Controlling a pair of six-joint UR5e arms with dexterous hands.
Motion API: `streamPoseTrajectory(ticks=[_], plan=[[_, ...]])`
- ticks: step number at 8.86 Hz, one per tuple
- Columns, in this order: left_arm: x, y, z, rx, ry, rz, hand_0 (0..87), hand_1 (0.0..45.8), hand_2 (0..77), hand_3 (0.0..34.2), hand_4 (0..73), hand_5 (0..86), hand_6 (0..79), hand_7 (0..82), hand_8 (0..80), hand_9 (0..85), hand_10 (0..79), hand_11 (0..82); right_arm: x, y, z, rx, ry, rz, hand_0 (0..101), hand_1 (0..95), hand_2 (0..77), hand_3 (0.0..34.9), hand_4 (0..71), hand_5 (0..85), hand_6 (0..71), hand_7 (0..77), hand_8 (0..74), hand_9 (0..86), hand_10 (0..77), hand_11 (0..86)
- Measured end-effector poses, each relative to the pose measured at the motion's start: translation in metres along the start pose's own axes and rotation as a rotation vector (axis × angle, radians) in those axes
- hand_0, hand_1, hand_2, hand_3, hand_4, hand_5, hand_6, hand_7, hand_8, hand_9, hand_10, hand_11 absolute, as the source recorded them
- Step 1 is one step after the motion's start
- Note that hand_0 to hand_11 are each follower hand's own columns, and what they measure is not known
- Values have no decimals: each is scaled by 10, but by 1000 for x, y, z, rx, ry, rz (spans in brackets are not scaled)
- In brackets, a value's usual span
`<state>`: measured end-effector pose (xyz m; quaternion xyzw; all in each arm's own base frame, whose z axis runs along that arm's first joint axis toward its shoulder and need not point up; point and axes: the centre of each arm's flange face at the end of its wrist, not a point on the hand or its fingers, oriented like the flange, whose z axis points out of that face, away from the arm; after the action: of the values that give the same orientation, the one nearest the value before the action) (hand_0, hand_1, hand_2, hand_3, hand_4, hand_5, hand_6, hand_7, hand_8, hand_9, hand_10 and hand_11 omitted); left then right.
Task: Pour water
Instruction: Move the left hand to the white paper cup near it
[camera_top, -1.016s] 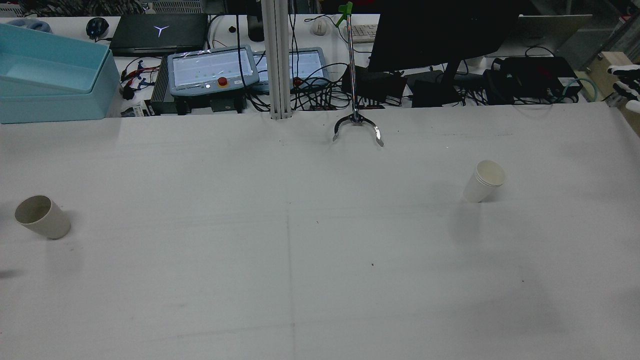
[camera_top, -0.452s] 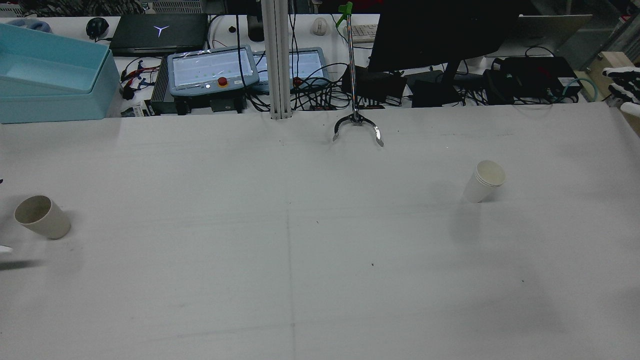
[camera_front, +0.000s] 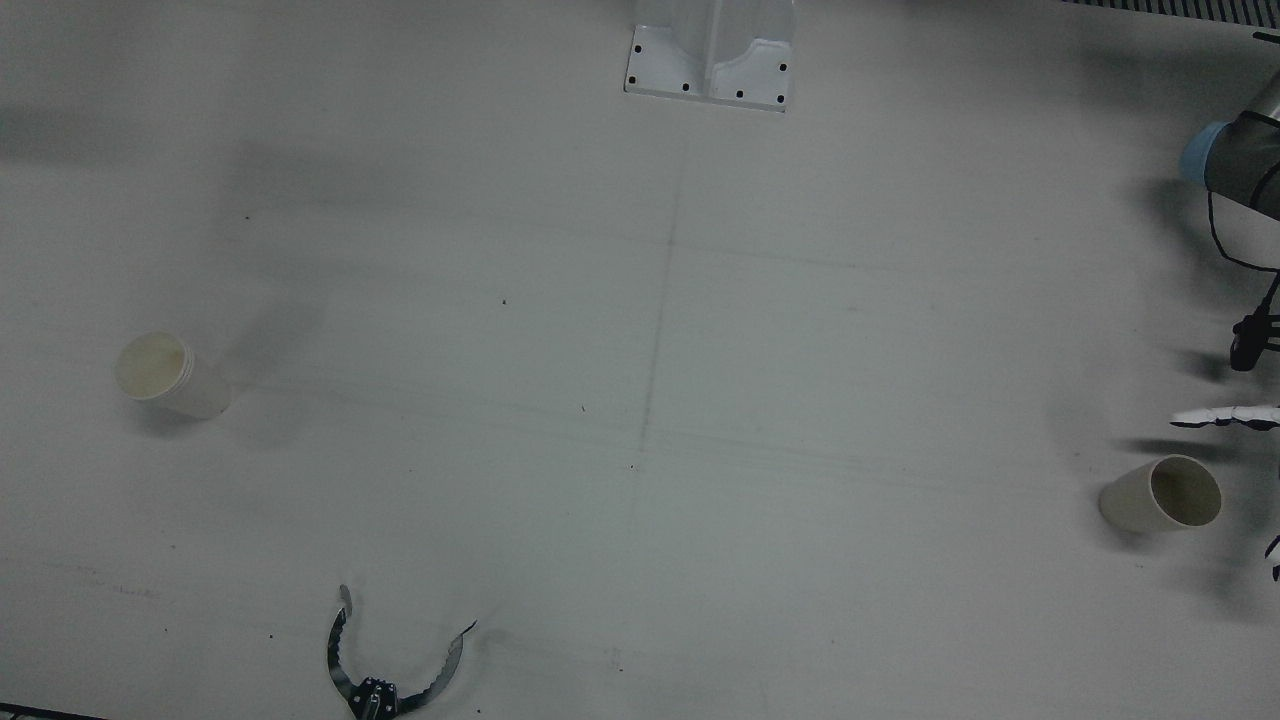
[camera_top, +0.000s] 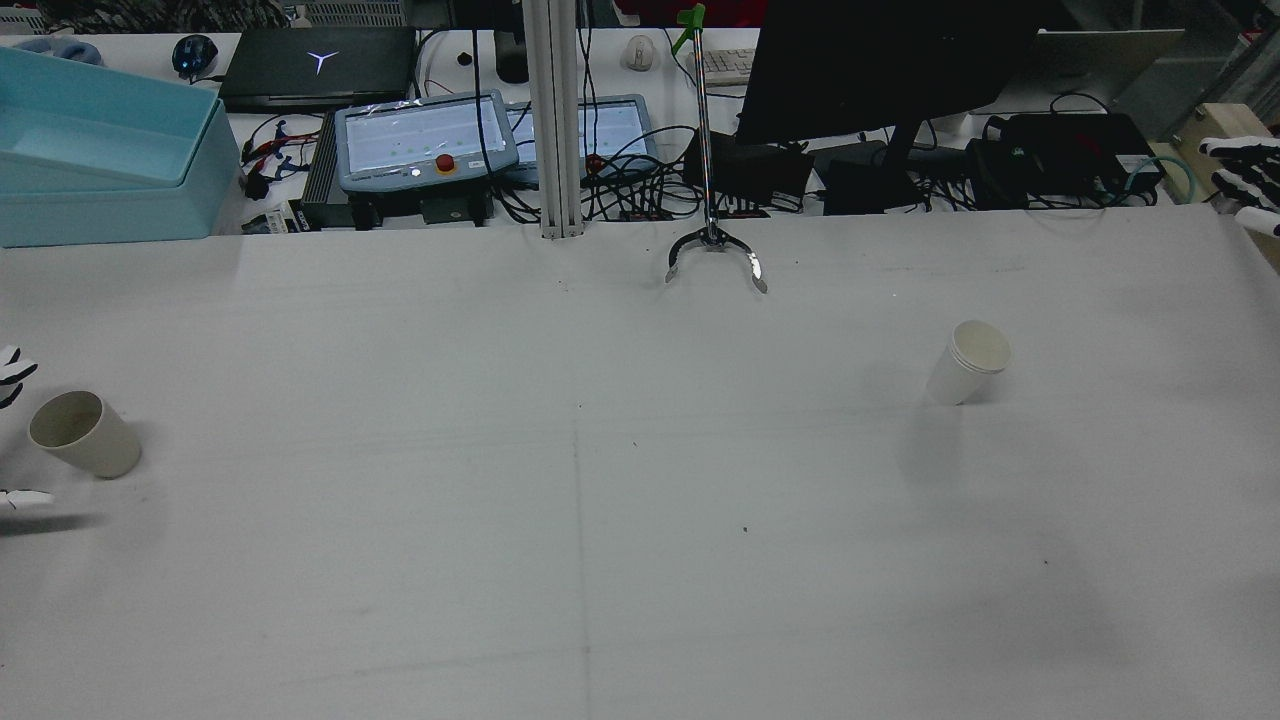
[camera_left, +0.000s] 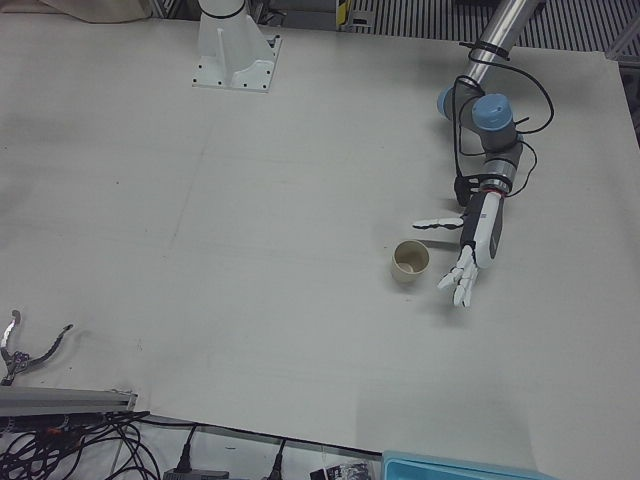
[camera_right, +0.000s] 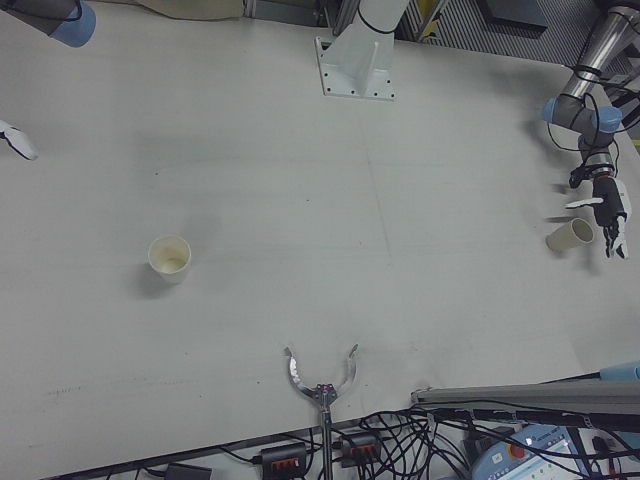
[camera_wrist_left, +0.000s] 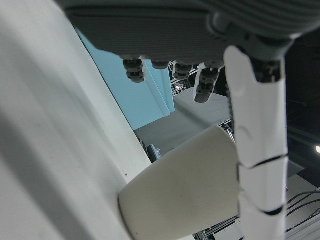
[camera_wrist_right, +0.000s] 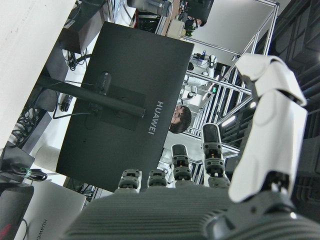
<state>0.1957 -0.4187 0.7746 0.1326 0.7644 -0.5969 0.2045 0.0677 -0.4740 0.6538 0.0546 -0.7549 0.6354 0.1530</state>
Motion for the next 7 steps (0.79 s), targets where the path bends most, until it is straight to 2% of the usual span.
streamPoseTrajectory(ticks=[2,3,4,6,7], plan=[[-10,7,2,7,-6,0,566,202,65,8,131,136,11,71,0,5,44,71,0,0,0,0,1,0,514,207,289,30,191,262,82,196,27,60,38,71],[-12,9,3,14,-4,2,556,202,49,31,114,120,11,71,0,5,38,82,0,0,0,0,1,0,514,207,289,30,191,262,82,196,27,60,38,71],[-13,10,4,22,-2,6,542,185,44,20,125,142,11,76,0,5,38,82,1,0,0,1,2,-1,514,207,295,30,191,262,82,196,27,60,38,71],[-15,12,6,37,-6,18,541,180,44,19,125,142,11,76,0,5,38,82,3,-4,3,6,6,0,512,207,300,22,191,262,82,196,27,60,38,71],[-16,13,8,43,-10,24,563,180,44,0,174,147,27,98,0,5,44,82,4,-6,4,7,7,0,514,207,300,30,191,262,82,196,27,60,38,71]])
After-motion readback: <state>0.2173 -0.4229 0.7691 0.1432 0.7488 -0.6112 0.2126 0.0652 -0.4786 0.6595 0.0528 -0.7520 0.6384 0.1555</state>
